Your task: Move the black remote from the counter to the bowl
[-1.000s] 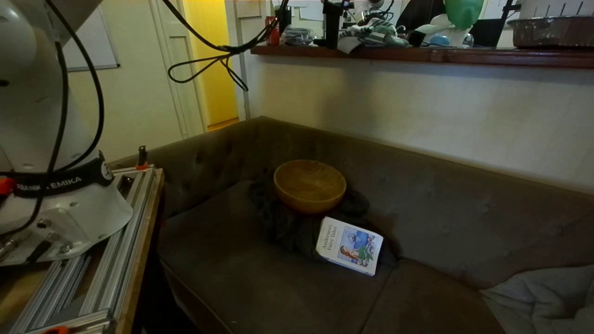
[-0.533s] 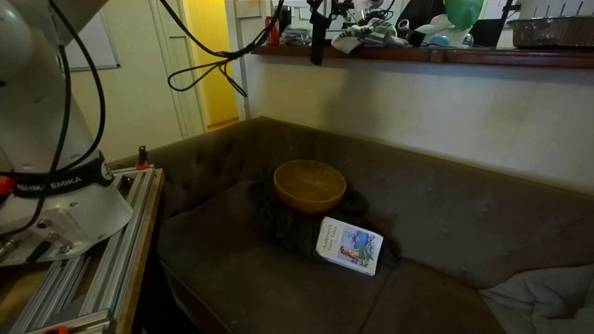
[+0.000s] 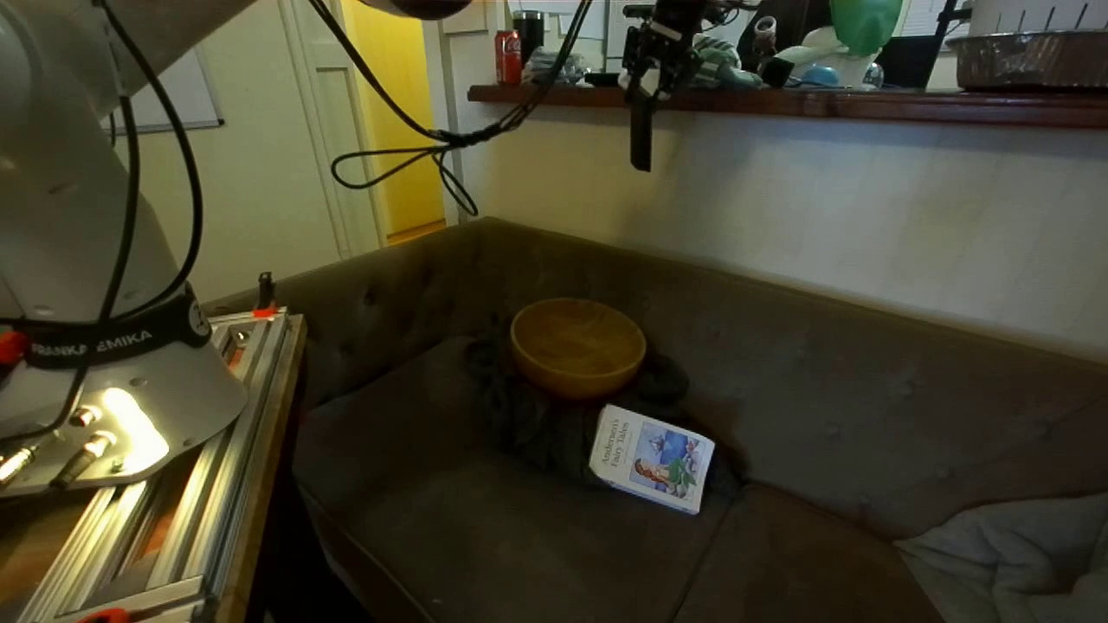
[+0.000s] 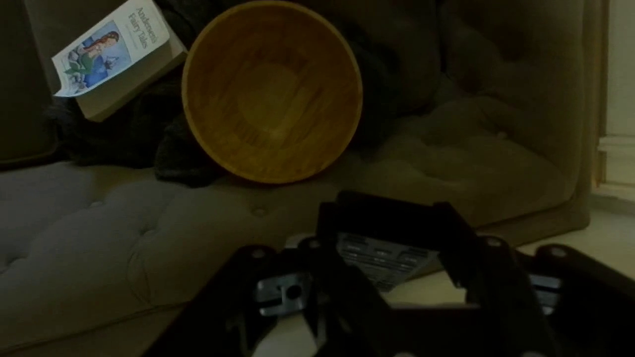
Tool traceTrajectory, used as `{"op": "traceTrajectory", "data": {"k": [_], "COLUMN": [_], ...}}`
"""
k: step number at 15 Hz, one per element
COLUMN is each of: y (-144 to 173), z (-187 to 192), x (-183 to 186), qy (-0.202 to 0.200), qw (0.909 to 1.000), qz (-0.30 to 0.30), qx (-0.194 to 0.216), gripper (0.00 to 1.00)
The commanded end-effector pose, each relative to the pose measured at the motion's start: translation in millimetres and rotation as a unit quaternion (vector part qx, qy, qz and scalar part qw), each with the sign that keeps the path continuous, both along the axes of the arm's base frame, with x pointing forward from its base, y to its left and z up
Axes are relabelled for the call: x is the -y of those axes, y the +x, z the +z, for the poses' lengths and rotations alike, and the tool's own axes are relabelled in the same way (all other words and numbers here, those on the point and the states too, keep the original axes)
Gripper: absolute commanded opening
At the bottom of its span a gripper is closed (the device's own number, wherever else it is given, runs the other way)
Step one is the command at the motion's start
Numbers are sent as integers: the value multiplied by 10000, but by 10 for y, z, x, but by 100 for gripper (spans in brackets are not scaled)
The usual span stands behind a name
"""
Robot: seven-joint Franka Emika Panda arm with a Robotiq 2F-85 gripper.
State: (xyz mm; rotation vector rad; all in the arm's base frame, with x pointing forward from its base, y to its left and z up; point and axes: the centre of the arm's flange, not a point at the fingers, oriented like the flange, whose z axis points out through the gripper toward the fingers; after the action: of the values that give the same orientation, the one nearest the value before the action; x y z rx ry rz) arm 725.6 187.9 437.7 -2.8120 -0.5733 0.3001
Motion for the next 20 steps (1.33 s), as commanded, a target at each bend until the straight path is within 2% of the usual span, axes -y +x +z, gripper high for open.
{"op": "traceTrajectory", "data": {"k": [1, 4, 8, 13, 17, 18, 19, 20], "y": [-430, -312, -285, -234, -223, -247, -263, 476], "z": [-585, -997, -1584, -2242, -2696, -2774, -2790, -2806], "x": [389, 623, 919, 1238, 1407, 1446, 1539, 1416], "qy": [287, 366, 575, 518, 558, 622, 821, 489], "qw": [9983, 9966, 9915, 9907, 9909, 9904, 9874, 9905], "qz": [-488, -649, -932, -1213, -1158, -1182, -1347, -1201], "qx": [105, -346, -696, -344, -393, -357, -128, -461], "gripper": [26, 26, 26, 26, 26, 26, 26, 26]}}
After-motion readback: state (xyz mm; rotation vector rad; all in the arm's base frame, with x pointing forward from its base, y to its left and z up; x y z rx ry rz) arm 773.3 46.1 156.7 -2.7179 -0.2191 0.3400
